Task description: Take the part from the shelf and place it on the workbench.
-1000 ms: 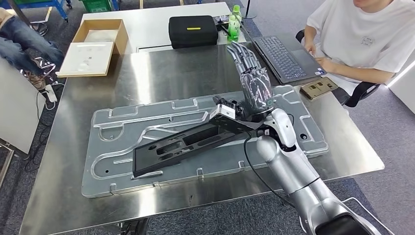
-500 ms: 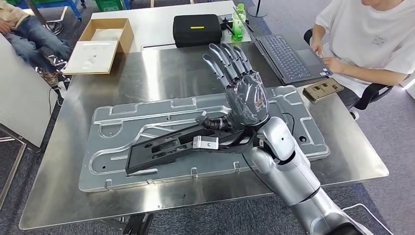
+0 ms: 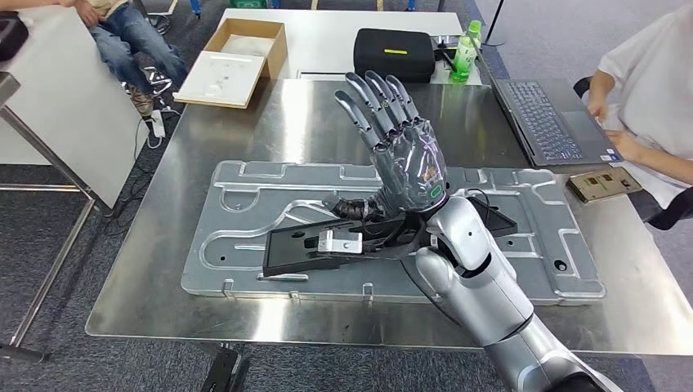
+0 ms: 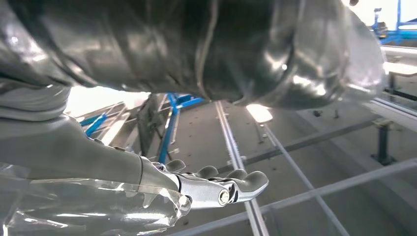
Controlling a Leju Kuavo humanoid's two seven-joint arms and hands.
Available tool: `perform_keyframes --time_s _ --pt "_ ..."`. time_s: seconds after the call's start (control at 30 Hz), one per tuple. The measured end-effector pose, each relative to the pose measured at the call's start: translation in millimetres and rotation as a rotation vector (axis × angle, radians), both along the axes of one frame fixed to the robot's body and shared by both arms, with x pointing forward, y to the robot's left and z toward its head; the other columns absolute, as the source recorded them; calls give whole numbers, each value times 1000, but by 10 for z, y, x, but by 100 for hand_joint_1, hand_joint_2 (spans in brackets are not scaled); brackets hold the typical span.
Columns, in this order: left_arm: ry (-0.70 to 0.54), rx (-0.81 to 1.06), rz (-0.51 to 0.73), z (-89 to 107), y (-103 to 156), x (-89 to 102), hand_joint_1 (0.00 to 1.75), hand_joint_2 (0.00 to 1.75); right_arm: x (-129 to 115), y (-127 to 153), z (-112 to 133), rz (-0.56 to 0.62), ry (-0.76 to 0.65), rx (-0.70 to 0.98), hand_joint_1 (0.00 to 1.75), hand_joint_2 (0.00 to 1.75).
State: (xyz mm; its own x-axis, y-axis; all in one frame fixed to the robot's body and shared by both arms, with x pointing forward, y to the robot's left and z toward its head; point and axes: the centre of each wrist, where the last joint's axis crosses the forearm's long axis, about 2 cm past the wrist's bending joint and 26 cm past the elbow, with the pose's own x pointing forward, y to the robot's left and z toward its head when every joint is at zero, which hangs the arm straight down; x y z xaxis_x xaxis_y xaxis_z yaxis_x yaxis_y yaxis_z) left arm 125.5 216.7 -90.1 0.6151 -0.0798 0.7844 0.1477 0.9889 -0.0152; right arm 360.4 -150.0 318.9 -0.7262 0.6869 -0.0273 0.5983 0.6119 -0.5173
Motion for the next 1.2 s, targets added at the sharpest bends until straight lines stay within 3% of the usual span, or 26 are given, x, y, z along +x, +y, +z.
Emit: perform_keyframes --time_s 0.6,0.8,1.2 --pt "17 59 15 -15 136 9 0 0 20 114 180 50 -34 9 0 0" --pt "110 141 17 -77 316 -162 0 0 29 117 201 54 -36 7 0 0" --pt "178 187 29 -136 501 -374 0 0 39 70 122 47 -13 -1 0 0"
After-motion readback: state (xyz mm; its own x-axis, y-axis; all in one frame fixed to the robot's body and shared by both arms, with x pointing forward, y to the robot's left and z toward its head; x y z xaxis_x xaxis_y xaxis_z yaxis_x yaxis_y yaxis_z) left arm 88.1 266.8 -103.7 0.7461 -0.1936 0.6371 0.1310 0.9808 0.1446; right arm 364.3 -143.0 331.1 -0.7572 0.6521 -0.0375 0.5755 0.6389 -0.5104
